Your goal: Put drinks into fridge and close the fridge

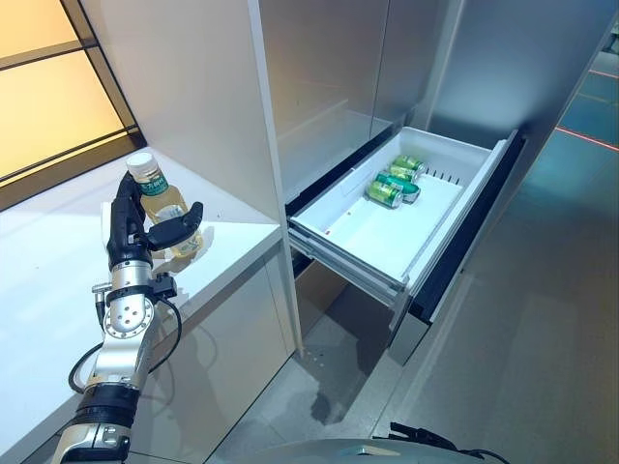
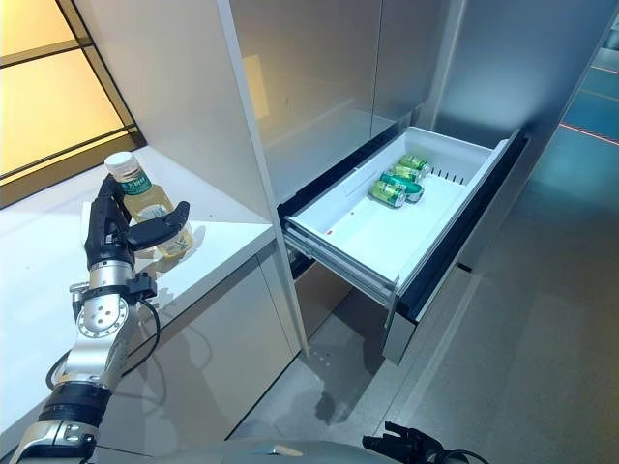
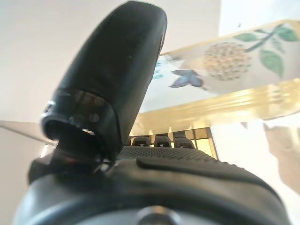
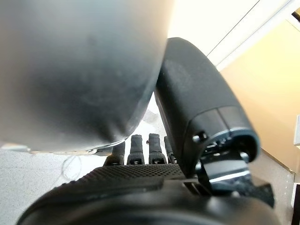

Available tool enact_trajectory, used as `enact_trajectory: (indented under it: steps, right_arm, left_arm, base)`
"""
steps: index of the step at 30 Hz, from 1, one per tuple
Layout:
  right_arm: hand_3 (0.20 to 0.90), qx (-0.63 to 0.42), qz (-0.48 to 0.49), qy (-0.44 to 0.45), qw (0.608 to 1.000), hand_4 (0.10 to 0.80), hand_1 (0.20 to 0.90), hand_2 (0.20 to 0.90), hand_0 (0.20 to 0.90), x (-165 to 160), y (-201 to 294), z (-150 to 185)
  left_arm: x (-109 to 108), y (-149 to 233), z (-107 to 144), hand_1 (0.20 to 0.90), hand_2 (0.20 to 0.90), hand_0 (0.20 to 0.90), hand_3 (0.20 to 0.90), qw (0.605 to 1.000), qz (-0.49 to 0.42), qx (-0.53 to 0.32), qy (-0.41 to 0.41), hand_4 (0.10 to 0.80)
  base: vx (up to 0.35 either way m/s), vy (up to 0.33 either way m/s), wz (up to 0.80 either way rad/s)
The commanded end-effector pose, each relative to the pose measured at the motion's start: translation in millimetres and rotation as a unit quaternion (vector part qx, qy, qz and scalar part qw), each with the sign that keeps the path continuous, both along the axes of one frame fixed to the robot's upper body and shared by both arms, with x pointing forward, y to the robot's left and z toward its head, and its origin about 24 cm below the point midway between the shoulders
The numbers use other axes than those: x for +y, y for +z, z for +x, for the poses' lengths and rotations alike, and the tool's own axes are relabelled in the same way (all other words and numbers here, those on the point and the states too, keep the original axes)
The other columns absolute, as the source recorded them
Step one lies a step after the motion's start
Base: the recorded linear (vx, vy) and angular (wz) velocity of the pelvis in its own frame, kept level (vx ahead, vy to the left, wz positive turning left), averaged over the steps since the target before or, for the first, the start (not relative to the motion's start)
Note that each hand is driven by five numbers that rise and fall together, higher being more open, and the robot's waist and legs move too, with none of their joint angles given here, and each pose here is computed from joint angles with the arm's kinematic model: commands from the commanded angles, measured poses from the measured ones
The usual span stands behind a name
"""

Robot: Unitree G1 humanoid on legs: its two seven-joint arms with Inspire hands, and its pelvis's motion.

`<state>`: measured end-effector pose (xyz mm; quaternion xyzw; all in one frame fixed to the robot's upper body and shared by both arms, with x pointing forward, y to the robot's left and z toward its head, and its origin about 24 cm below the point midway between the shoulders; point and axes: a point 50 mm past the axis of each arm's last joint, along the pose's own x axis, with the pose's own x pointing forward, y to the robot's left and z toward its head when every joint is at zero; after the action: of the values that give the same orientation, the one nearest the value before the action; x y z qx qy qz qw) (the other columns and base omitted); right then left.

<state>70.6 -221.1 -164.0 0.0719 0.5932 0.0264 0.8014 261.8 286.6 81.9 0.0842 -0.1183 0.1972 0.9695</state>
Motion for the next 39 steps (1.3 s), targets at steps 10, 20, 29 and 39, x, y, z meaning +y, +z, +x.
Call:
enact_trajectory:
  steps: [10,20,29,39]
  right_arm:
    - [0.900,-0.030,0.035,0.020,0.999,0.800,0.900,0.900,0.900,9,4,15]
    - [0.900,-0.165,0.069,0.126,0.976,0.800,0.900,0.900,0.900,34,28,68]
    - [0.900,-0.368,0.109,0.280,0.880,0.800,0.900,0.900,0.900,79,111,136]
    - [0.900,-0.573,0.228,0.301,0.728,0.800,0.900,0.900,0.900,72,261,189]
  left_arm:
    - [-2,70,35,0.300,0.300,0.300,0.200,0.992,0.032,-0.107,-0.053,0.100]
    - [-22,96,35,0.300,0.300,0.300,0.200,0.960,-0.091,-0.222,-0.141,0.100]
    - [-56,130,20,0.300,0.300,0.300,0.200,0.909,-0.070,-0.321,-0.257,0.100]
    - [-92,140,-2,0.300,0.300,0.300,0.200,0.842,-0.011,-0.328,-0.428,0.100]
  base:
    - [0.000,0.000,0.00]
    - [-0.009,-0.014,-0.01]
    - [-0.048,-0.044,0.00]
    - [-0.045,-0.021,-0.04]
